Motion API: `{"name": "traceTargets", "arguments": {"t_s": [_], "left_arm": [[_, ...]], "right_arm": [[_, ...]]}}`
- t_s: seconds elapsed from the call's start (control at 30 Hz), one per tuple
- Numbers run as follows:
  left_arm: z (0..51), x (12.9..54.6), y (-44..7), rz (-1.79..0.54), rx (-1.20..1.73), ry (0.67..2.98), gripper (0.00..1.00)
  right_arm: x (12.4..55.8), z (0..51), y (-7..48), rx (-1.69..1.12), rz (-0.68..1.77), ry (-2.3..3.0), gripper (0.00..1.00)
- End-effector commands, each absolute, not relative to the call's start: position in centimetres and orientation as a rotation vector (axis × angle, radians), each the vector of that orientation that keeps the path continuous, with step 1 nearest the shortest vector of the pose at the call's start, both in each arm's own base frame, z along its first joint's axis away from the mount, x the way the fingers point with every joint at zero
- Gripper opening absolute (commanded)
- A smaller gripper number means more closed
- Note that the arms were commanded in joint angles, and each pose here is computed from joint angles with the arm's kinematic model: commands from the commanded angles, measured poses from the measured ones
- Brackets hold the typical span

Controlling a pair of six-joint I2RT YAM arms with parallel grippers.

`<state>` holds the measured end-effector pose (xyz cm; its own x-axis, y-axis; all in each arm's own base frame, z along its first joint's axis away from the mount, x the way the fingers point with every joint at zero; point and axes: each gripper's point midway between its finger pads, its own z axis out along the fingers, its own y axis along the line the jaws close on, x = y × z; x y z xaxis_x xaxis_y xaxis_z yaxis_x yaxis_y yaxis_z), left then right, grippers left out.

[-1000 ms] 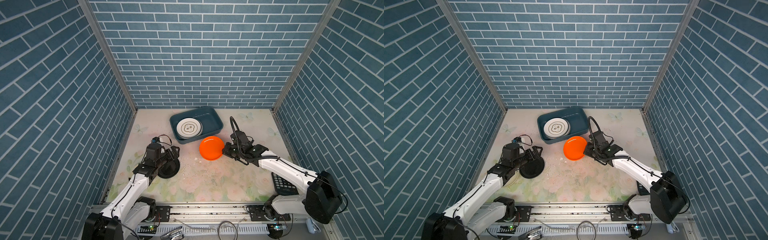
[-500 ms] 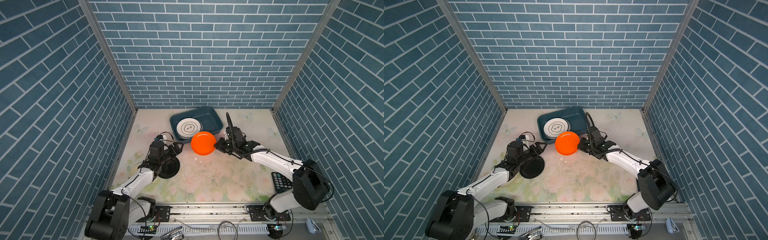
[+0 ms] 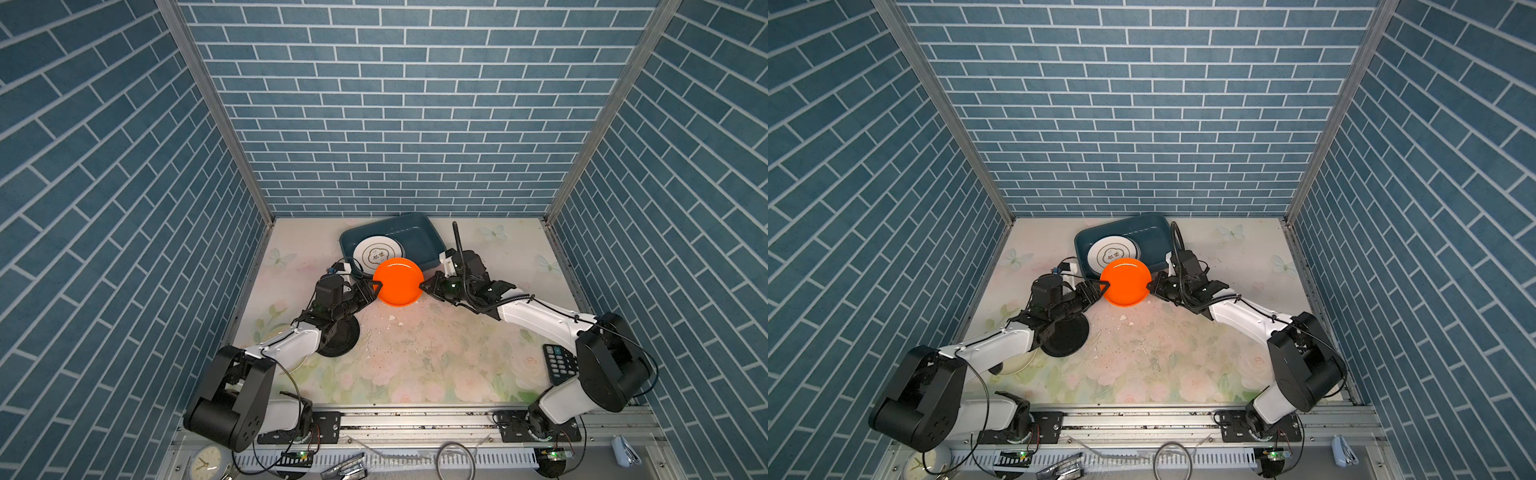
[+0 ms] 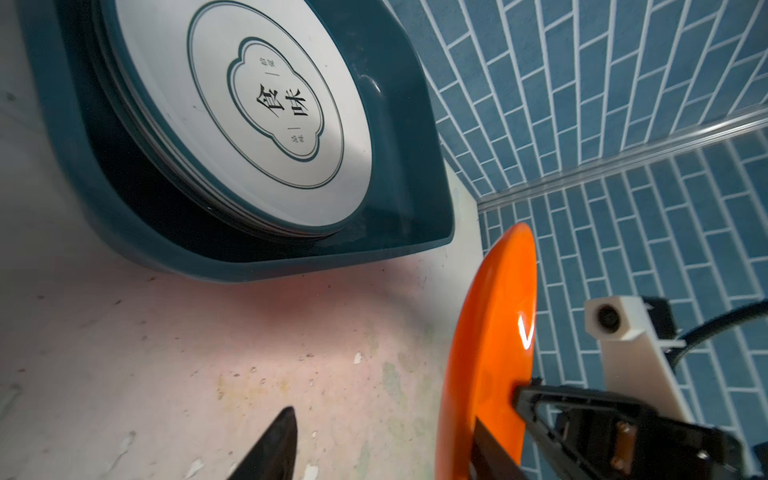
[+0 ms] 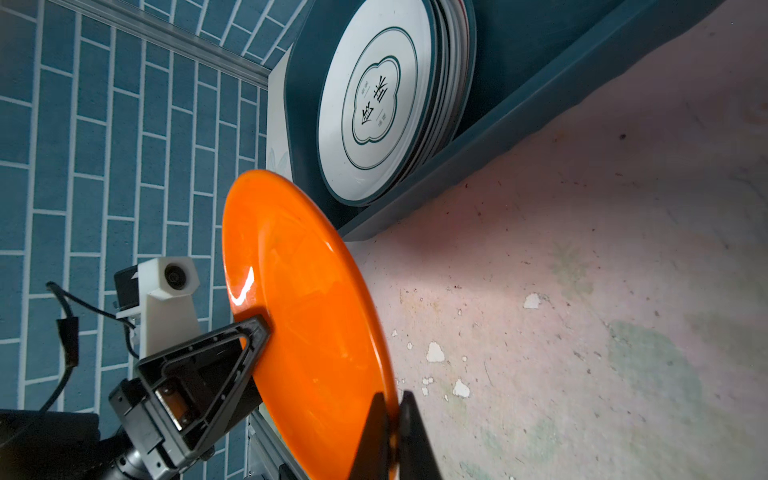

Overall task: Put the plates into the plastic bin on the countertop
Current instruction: 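Carry the orange plate toward the left gripper while the left gripper reaches it, then grip the orange plate with the left gripper and open the right gripper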

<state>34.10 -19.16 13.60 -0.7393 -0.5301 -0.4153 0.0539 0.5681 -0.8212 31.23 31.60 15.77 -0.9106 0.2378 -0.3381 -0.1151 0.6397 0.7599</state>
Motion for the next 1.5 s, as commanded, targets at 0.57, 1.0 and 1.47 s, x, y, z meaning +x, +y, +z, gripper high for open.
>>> {"name": "traceTargets", "arguments": {"t_s": [0.57,1.0,1.47], "left_arm": [[16.3,35.0,-20.7,-1.199,-0.297,2.106,0.0],[17.4,35.7,-19.8,-1.046,-0.237,2.135,0.0],[18.6,38.4,-17.7,-0.925,-0.264,2.125,0.0]], "right_arm": [[31.5,18.5,32.8,0.064,1.334,2.378,0.21],[30.3,18.4,30.3,-0.01,1.156,2.414,0.82],[29.0,17.3,26.1,-0.059,0.922,2.378,0.99]]}}
